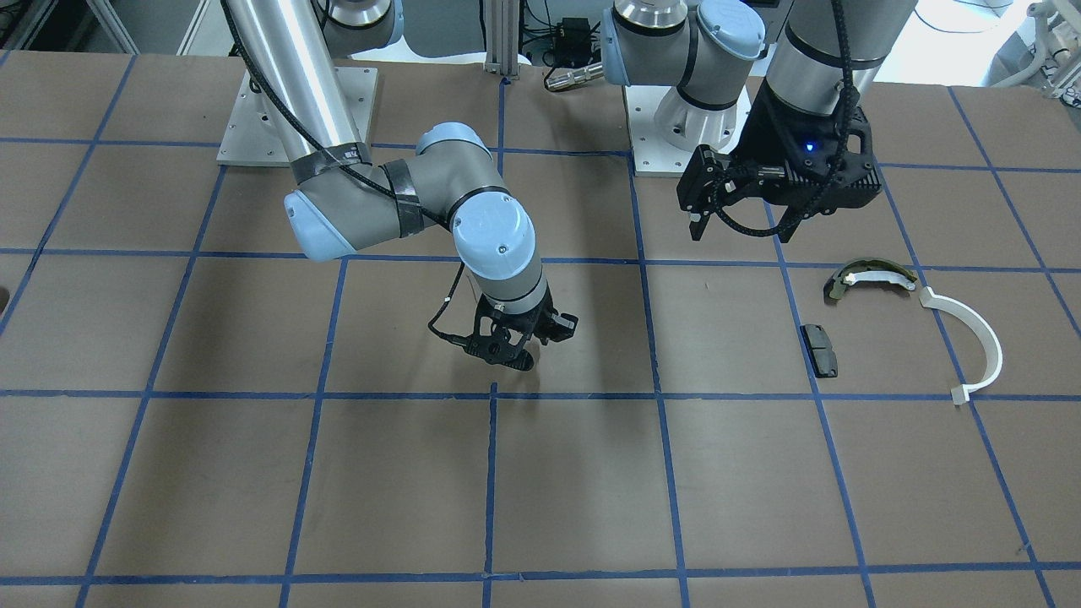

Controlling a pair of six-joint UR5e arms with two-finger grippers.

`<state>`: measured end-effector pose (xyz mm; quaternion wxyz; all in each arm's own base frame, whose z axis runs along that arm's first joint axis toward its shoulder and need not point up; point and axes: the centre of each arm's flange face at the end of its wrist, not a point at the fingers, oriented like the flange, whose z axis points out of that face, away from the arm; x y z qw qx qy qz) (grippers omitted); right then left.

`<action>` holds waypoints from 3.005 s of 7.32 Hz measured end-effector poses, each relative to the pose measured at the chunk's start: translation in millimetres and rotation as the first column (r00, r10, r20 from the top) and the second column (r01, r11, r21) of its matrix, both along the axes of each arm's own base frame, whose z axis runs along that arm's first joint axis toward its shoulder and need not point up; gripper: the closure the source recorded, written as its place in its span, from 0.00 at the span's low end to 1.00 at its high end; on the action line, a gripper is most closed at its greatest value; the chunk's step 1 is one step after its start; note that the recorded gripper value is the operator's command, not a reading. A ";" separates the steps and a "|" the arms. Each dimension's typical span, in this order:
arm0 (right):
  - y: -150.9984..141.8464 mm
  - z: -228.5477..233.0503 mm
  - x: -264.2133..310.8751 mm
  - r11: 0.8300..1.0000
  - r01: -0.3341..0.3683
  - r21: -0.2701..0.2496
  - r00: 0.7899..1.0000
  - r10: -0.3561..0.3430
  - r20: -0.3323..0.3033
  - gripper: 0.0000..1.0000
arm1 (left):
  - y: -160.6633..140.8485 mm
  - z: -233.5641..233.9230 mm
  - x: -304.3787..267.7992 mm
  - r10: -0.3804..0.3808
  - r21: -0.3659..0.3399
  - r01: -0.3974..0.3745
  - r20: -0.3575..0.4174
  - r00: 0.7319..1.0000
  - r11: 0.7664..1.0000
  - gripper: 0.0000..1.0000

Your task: Place bearing gear from tray to pile

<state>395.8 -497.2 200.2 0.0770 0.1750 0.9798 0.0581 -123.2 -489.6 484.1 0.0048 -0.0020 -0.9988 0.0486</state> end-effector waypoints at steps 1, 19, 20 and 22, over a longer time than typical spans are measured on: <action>-5.4 6.9 -6.9 0.999 -0.005 -0.032 1.000 0.005 -0.029 0.00 | -0.7 0.9 0.0 0.000 -0.002 0.000 -0.001 1.000 1.000 0.00; 9.2 58.6 -817.3 0.916 -0.400 -0.024 0.913 0.396 -0.096 0.00 | 37.6 -152.4 -106.5 0.213 0.097 -0.209 -0.032 0.976 0.973 0.00; 7.6 39.9 -828.4 0.916 -0.400 -0.013 0.912 0.396 -0.109 0.08 | 40.4 -187.1 -113.9 0.206 0.089 -0.204 -0.011 0.978 0.975 0.00; 4.0 8.5 -839.4 0.918 -0.396 0.003 0.911 0.393 -0.122 0.15 | 28.1 -246.7 -122.1 0.188 0.107 -0.189 0.012 0.982 0.976 0.00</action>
